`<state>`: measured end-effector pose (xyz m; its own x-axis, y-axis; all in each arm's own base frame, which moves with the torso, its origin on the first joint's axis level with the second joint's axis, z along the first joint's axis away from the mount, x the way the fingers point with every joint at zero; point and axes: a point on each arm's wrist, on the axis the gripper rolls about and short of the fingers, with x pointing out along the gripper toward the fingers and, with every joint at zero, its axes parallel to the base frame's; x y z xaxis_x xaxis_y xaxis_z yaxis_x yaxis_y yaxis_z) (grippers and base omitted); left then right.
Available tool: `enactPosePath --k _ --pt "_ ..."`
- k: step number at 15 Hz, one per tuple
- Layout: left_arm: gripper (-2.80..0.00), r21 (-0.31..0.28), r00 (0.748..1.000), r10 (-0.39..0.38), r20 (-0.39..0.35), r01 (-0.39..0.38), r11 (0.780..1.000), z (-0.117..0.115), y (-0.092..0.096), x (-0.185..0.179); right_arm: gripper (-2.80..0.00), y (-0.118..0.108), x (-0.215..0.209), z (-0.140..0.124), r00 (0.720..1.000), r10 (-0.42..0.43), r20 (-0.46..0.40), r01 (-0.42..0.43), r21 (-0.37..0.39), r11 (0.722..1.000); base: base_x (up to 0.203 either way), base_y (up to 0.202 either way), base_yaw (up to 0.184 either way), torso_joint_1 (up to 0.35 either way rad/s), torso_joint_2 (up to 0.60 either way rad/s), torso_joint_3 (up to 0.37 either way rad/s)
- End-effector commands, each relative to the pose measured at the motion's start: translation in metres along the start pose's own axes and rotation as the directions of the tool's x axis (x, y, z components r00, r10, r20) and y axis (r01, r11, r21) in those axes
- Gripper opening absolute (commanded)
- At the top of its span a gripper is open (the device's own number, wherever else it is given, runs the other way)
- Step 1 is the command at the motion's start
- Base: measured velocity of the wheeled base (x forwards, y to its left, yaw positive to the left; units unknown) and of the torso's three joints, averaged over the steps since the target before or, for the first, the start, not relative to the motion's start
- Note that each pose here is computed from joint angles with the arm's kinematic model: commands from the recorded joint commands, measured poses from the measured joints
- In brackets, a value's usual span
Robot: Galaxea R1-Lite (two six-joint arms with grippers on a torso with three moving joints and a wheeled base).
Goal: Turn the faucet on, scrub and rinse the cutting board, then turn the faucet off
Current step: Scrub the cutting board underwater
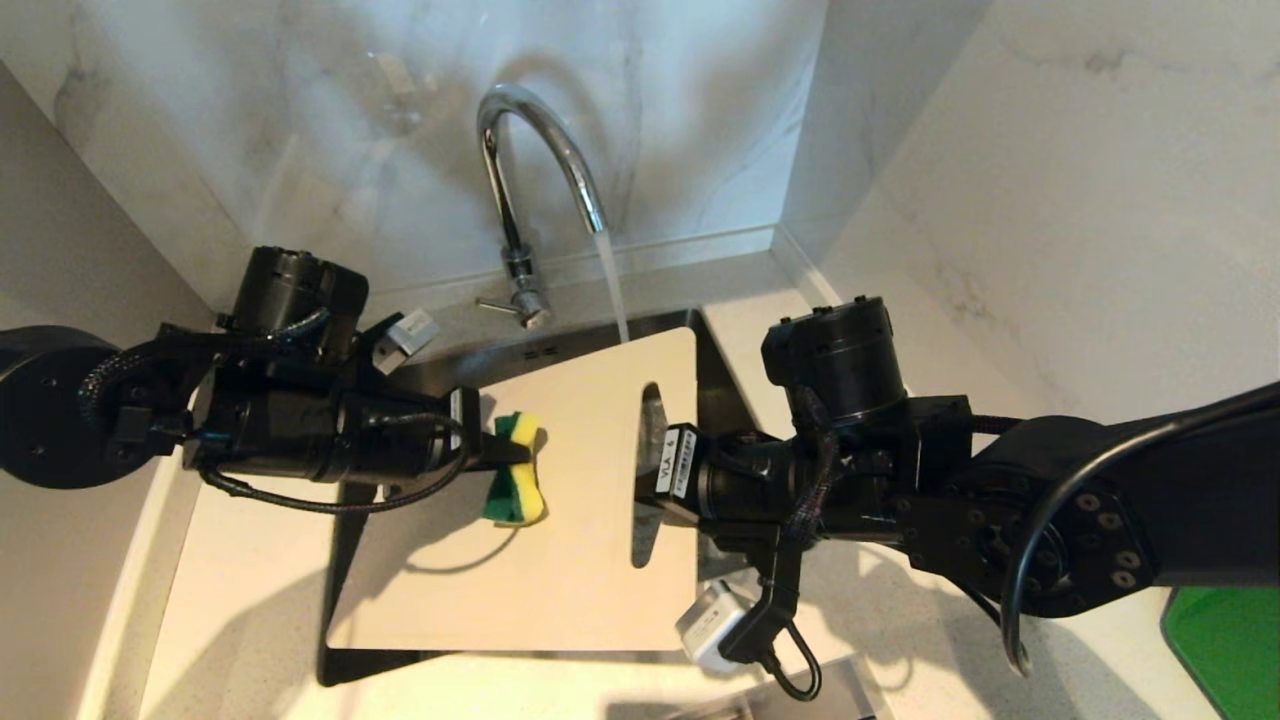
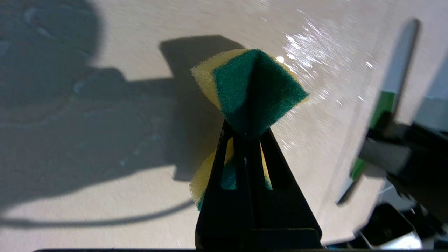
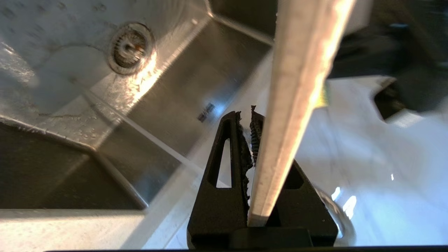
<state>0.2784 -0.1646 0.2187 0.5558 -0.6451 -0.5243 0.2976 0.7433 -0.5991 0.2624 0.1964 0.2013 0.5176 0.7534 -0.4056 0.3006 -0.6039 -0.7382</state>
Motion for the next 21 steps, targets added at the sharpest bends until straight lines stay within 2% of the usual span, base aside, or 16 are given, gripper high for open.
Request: enactPosePath --k 1,6,8,14,17,21 --pt "-2.80 -0.019 1.000 0.019 0.012 -0.019 1.000 0.012 0.008 0.013 -2.80 -0.005 -0.004 -0.002 1.000 -0.023 -0.017 0.023 -0.007 1.000 0.000 0.000 0.000 0.000 0.00 0.000" --pt "-2.80 -0.052 0.997 0.057 0.043 -0.055 0.997 0.025 0.027 0.008 -2.80 -0.005 -0.004 -0.002 1.000 -0.027 -0.017 0.027 -0.007 1.000 0.000 0.000 0.000 0.000 0.00 0.000" --pt "-2.80 -0.071 0.994 0.097 0.049 -0.093 0.993 0.028 0.045 0.003 -2.80 -0.005 -0.005 -0.002 1.000 -0.026 -0.018 0.026 -0.006 1.000 0.000 0.000 0.000 0.000 0.00 0.000" --pt "-2.80 -0.073 0.981 0.189 0.033 -0.187 0.980 0.024 0.086 -0.005 -2.80 -0.006 -0.005 -0.003 0.999 -0.028 -0.020 0.028 -0.007 1.000 0.000 0.000 0.000 0.000 0.00 0.000" --pt "-2.80 -0.087 0.981 0.191 0.022 -0.189 0.978 0.026 0.106 -0.014 -2.80 -0.007 -0.006 -0.003 0.999 -0.031 -0.023 0.031 -0.009 0.999 0.000 0.000 0.000 0.000 0.00 0.000" --pt "-2.80 -0.132 0.975 0.222 0.001 -0.220 0.967 0.023 0.150 -0.030 -2.80 -0.007 -0.007 -0.003 0.999 -0.033 -0.023 0.033 -0.009 0.999 0.000 0.000 0.000 0.000 0.00 0.000"
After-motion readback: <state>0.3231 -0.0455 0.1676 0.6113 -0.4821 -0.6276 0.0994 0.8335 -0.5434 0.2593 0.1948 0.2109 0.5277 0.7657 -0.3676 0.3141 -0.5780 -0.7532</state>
